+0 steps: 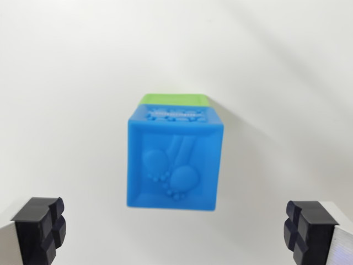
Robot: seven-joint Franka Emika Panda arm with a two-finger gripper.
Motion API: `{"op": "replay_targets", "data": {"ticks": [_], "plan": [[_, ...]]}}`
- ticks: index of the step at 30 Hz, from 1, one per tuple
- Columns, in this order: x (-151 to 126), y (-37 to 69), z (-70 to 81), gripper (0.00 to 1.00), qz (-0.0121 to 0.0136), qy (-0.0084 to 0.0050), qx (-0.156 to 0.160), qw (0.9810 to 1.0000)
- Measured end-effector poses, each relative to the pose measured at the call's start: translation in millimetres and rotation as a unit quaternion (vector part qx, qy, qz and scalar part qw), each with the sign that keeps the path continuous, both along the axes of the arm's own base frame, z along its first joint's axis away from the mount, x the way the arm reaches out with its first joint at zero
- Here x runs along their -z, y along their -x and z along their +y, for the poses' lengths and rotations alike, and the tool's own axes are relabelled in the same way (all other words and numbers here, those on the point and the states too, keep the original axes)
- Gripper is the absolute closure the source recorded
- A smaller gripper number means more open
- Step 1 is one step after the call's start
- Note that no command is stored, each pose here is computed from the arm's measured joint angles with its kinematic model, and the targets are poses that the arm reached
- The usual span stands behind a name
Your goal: Stack cube
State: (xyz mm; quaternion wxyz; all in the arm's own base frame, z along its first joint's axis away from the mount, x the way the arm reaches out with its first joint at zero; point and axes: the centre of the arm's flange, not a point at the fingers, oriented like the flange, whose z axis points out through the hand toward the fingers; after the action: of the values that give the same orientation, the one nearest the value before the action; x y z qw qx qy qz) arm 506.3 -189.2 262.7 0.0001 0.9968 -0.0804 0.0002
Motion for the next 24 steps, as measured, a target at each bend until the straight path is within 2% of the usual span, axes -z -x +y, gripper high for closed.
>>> {"op": "replay_targets", "data": {"ticks": [24], "plan": [[-102.2, -0.3, 0.1, 0.00, -0.0012, -0.0009, 0.000, 1.0000]]}}
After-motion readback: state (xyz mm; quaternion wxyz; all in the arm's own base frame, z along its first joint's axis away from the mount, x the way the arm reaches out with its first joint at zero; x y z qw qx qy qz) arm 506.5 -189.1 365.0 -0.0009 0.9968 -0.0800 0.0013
